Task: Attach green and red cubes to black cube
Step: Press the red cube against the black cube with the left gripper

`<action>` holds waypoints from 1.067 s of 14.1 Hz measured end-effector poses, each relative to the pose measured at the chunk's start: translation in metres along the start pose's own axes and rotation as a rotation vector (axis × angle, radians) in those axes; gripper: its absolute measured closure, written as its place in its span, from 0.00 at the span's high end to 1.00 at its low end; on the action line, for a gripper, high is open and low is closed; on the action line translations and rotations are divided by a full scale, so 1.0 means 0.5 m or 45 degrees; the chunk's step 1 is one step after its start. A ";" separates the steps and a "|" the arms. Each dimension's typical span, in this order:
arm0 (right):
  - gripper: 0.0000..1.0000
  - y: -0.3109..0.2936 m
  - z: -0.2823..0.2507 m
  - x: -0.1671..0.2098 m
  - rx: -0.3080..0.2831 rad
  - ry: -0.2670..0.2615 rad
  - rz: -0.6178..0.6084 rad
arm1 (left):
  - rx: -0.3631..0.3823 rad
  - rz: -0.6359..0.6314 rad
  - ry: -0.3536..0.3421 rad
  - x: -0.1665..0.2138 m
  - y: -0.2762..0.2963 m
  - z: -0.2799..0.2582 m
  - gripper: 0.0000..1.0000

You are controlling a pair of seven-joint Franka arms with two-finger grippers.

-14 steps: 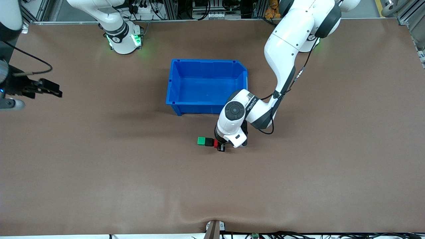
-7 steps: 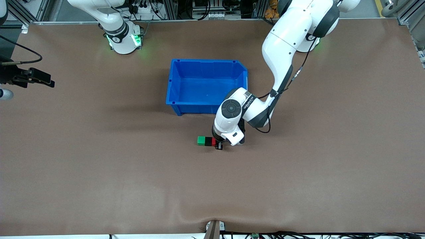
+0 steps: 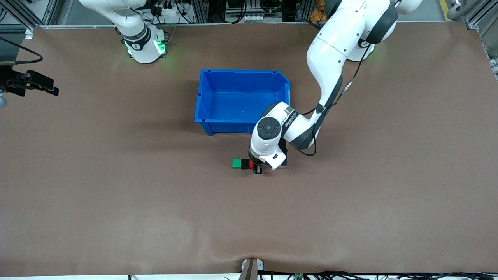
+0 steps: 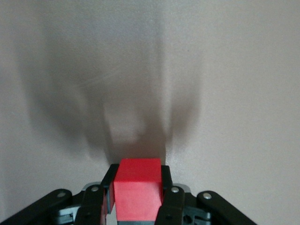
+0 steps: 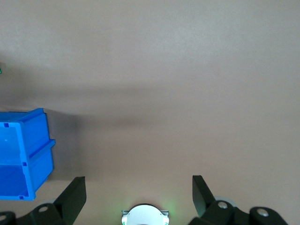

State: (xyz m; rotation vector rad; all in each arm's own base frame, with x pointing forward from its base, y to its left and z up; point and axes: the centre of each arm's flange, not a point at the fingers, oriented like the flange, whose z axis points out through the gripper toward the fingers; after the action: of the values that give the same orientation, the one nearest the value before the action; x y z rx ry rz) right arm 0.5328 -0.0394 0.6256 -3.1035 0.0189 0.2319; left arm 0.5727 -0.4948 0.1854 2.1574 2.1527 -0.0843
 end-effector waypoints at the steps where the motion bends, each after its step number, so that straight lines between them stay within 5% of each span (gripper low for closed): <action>1: 1.00 0.000 -0.001 0.000 0.001 0.001 0.020 | 0.001 -0.006 0.001 0.000 0.000 0.000 0.40; 6: 1.00 0.000 -0.006 0.000 0.025 0.013 0.095 | 0.008 -0.014 0.009 0.002 -0.001 0.001 0.51; 11: 1.00 0.000 -0.052 -0.009 0.032 0.068 0.095 | -0.047 0.011 -0.004 0.005 0.039 -0.104 0.99; 15: 1.00 -0.003 -0.051 -0.012 0.042 0.053 0.091 | -0.078 0.186 0.010 0.092 0.115 -0.278 1.00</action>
State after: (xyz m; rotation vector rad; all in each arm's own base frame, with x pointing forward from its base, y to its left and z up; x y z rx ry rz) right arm 0.5308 -0.0384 0.6519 -3.0774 0.1340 0.1671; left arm 0.6267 -0.4344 0.3203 2.2757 1.9667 0.0006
